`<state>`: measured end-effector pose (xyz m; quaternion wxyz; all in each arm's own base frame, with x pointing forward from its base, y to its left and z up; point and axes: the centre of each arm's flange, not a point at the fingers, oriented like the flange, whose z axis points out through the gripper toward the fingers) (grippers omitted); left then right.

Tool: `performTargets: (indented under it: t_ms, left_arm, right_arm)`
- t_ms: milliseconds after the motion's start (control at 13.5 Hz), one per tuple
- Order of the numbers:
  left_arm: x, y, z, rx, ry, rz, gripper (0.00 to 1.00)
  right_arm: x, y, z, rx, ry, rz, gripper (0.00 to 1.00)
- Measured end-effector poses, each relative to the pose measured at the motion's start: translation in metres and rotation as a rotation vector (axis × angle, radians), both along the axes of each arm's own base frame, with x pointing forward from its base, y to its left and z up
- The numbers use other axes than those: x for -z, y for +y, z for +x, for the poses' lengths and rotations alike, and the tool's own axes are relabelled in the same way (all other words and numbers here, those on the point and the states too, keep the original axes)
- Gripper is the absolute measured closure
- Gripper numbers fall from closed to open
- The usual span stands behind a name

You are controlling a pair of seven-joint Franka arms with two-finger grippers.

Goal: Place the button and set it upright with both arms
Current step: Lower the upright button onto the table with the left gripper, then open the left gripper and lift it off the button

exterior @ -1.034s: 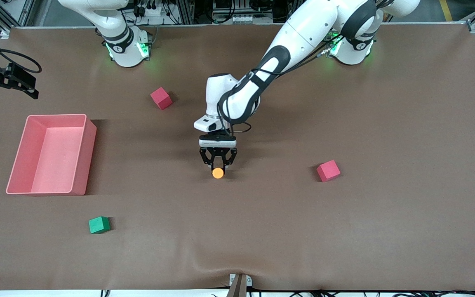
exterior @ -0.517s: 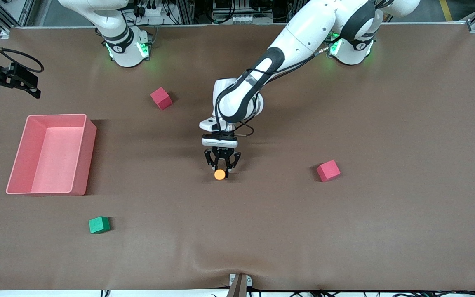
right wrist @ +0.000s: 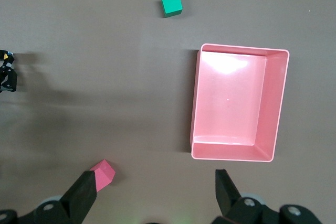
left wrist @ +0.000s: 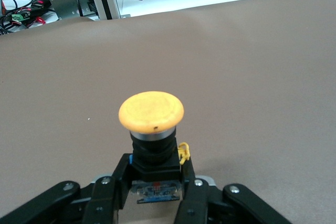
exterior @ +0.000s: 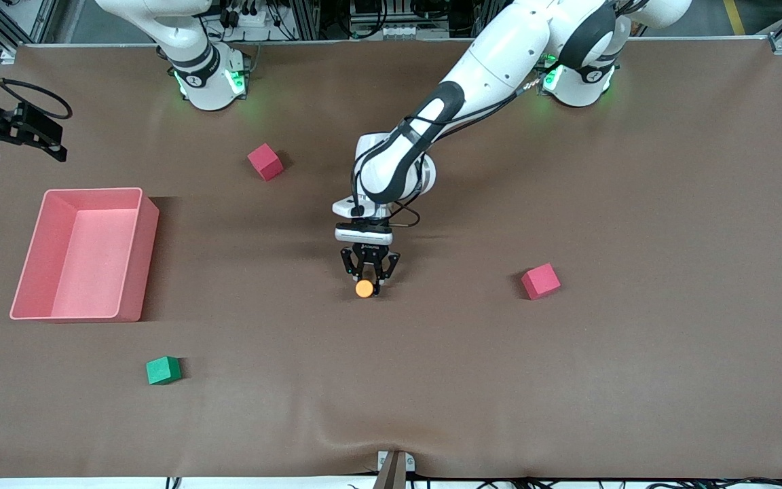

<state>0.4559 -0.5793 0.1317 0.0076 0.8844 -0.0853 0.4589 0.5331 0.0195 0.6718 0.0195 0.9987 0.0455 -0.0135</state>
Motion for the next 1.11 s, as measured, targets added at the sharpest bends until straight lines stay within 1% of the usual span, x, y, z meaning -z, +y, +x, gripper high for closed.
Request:
performTargets:
  t_ms: [369, 664, 738, 812, 960, 1107]
  left_arm:
    - [0.020, 0.002, -0.006, -0.004, -0.008, 0.005, 0.59]
    - [0.020, 0.002, -0.006, -0.005, -0.009, 0.003, 0.59]
    - [0.020, 0.002, -0.006, -0.006, -0.009, 0.003, 0.52]
    - [0.019, 0.002, -0.006, -0.006, -0.010, 0.001, 0.43]
    - [0.017, 0.000, -0.006, -0.008, -0.011, -0.005, 0.22]
    - [0.015, -0.005, -0.012, -0.022, 0.008, -0.033, 0.01]
  right_arm:
    - [0.000, 0.000, 0.000, 0.000, 0.000, 0.000, 0.00]
    - [0.000, 0.000, 0.000, 0.000, 0.002, 0.000, 0.00]
    - [0.000, 0.000, 0.000, 0.000, 0.002, 0.000, 0.00]
    - [0.000, 0.000, 0.000, 0.000, 0.002, 0.000, 0.00]
    - [0.000, 0.000, 0.000, 0.000, 0.002, 0.000, 0.00]
    - [0.000, 0.000, 0.000, 0.000, 0.002, 0.000, 0.00]
